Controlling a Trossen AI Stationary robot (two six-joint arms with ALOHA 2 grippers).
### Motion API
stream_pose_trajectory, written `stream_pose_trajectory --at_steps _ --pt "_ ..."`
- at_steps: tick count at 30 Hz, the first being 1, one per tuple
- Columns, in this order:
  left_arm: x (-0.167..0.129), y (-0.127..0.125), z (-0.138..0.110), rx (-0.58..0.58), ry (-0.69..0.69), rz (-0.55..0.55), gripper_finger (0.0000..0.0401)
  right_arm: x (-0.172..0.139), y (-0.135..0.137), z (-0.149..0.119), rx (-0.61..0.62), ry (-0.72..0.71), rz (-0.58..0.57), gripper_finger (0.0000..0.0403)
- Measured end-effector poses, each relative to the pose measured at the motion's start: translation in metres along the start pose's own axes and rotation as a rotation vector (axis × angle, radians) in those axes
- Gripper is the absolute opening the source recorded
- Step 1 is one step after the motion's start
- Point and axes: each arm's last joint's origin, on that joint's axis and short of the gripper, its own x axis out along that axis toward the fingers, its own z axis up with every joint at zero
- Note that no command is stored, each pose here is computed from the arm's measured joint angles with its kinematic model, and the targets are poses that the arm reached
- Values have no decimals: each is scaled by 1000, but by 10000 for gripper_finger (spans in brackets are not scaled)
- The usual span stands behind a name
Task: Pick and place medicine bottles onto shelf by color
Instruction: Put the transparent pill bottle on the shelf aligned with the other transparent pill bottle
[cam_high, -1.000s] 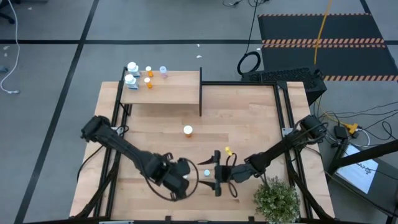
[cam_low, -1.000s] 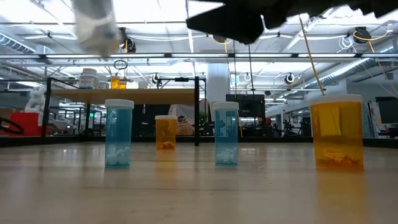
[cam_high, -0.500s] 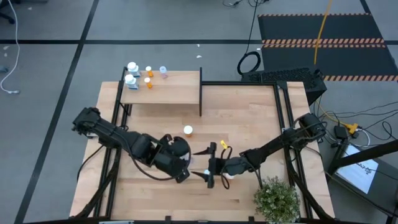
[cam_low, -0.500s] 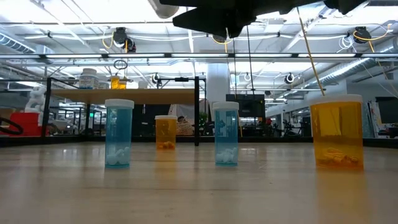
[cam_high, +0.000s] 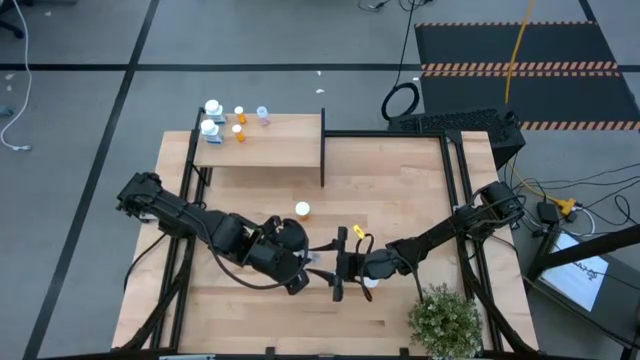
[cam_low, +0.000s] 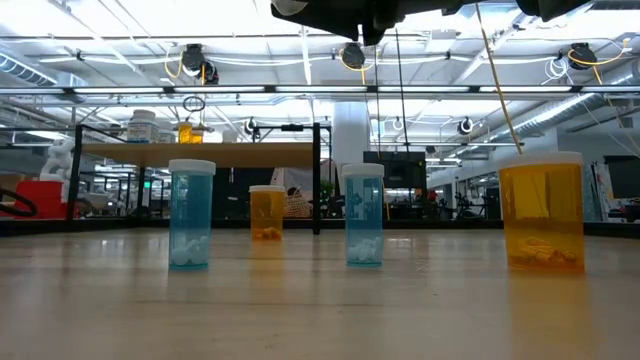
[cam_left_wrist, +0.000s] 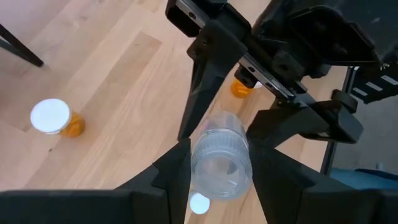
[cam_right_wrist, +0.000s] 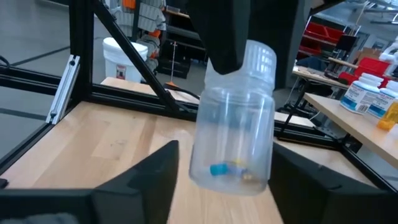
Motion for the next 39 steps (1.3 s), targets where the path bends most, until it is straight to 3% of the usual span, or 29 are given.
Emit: stream_pose_trajectory --at_steps 8,12,19,25,30,35,39 --pt "0 0 0 33 3 1 155 0 0 0 -4 1 -2 146" --pt "0 -1 0 56 -1 -5 178 0 0 0 -4 1 0 149" --pt "-1 -2 -2 146 11 -21 253 0 0 0 30 4 13 164" --pt "-6 -2 3 296 -58 -6 302 -1 2 0 119 11 153 152" --pt "-17 -2 9 490 -140 -8 311 4 -5 -5 232 64 365 159" --pt "-23 0 12 700 -178 23 312 15 -33 -9 361 104 547 158" --pt "-22 0 12 787 -173 33 312 24 -61 -15 428 126 636 157"
